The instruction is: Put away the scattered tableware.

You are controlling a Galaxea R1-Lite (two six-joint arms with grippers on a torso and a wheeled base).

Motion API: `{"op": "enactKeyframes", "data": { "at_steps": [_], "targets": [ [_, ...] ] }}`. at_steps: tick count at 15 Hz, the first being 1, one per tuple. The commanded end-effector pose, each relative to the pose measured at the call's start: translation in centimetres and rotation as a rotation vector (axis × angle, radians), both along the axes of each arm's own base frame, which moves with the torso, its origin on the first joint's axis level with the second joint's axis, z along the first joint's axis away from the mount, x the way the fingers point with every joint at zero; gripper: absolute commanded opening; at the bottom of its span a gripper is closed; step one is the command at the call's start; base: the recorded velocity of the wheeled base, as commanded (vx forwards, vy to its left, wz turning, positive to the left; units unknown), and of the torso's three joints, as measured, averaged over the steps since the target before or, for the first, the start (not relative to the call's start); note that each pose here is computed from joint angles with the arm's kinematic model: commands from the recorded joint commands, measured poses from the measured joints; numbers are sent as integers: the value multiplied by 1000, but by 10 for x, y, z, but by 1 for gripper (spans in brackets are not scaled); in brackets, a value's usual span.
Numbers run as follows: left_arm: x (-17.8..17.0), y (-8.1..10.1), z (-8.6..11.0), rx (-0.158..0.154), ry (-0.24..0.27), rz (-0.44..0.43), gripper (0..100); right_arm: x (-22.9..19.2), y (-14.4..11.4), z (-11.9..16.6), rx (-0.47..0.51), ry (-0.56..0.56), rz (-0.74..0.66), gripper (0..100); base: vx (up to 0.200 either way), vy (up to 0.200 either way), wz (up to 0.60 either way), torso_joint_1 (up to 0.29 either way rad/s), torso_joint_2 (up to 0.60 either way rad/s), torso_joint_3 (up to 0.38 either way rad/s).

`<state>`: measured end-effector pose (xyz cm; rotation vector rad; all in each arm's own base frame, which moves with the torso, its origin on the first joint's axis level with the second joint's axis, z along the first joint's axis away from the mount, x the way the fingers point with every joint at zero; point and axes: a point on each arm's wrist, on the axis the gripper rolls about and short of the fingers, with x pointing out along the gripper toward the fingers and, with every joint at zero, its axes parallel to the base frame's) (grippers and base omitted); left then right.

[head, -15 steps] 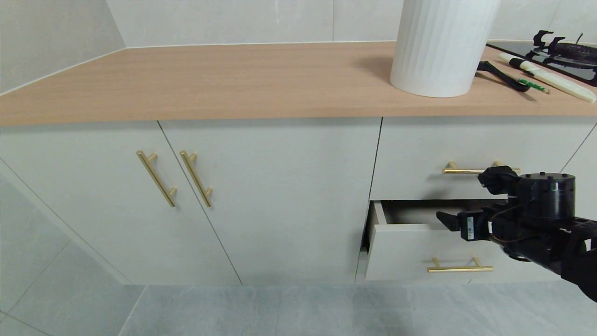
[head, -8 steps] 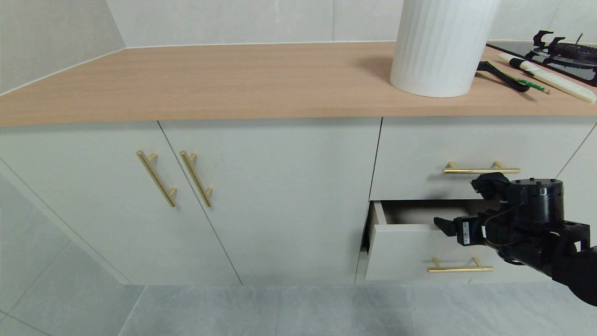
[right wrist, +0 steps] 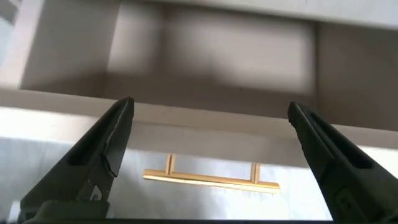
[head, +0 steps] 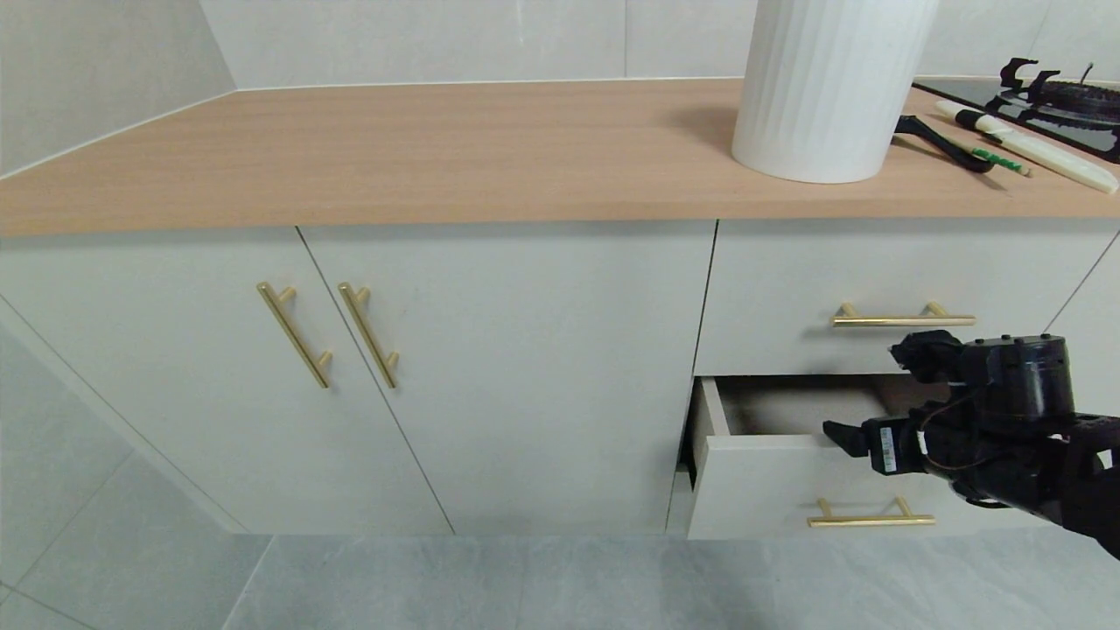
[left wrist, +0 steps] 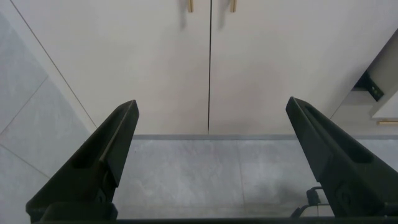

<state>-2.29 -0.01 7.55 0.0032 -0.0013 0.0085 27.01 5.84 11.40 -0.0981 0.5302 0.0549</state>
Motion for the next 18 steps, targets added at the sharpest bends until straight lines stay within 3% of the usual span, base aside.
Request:
{"op": "enactKeyframes", "data": {
  "at_steps": [1,7,13,18],
  "targets": [
    [0,0,0,0,1,1,100,-4,-1,8,0,-6,1,100,0,0,0,0,0,0],
    [0,0,0,0,1,1,100,-34,-6,34,3,181,78,100,0,0,0,0,0,0],
    [0,0,0,0,1,2,100,-62,-10,31,-139,412,181,100,0,0,0,0,0,0],
    [0,0,0,0,1,2,100,-90,1,20,-277,651,309,100,0,0,0,0,0,0]
  ]
}}
